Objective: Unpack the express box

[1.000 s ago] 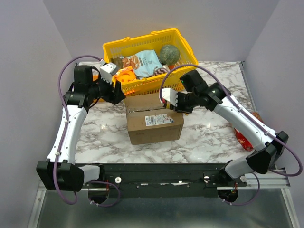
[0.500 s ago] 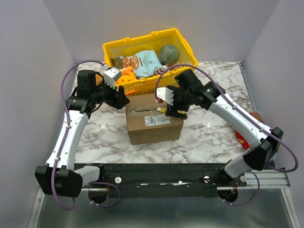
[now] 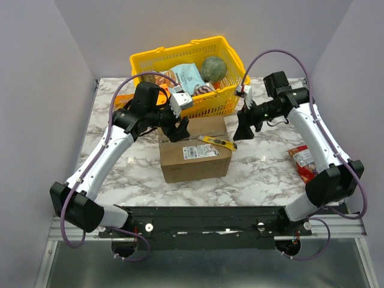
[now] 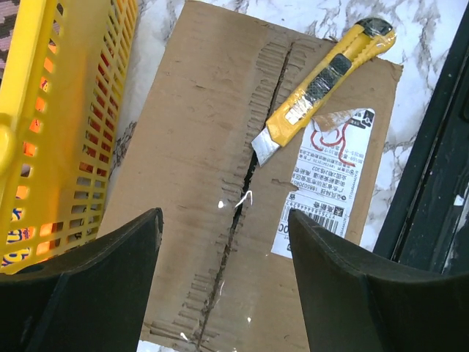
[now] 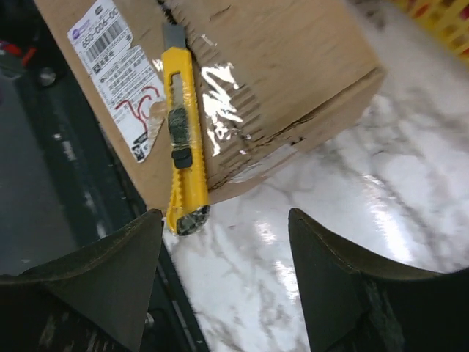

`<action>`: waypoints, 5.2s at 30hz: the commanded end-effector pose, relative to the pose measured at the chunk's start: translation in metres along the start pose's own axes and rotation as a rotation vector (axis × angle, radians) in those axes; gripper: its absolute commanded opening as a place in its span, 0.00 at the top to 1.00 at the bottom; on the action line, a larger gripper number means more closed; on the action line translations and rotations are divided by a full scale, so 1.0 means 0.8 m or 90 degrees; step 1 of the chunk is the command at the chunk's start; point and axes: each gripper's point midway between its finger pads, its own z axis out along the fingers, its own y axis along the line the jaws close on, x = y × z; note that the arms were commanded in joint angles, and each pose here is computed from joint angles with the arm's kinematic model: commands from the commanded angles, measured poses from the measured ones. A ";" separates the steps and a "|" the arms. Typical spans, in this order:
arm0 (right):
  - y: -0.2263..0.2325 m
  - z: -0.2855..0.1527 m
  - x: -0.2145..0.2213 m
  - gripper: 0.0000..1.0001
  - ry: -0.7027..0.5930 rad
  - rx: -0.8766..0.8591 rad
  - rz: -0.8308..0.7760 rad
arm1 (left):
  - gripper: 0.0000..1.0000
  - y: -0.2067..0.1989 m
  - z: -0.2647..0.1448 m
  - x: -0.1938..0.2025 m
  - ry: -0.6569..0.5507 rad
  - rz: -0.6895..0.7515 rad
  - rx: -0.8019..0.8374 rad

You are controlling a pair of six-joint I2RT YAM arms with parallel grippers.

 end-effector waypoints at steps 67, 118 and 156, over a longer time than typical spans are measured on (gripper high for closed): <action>0.034 -0.010 -0.076 0.97 0.033 0.090 -0.359 | 0.25 -0.056 0.009 -0.091 -0.087 0.142 0.135; 0.067 -0.140 -0.163 0.29 -0.342 -0.079 -0.197 | 1.00 -0.075 -0.006 -0.180 -0.382 -0.001 0.297; 0.097 -0.088 -0.176 0.58 -0.335 -0.111 -0.188 | 1.00 -0.086 0.034 -0.206 -0.444 0.014 0.335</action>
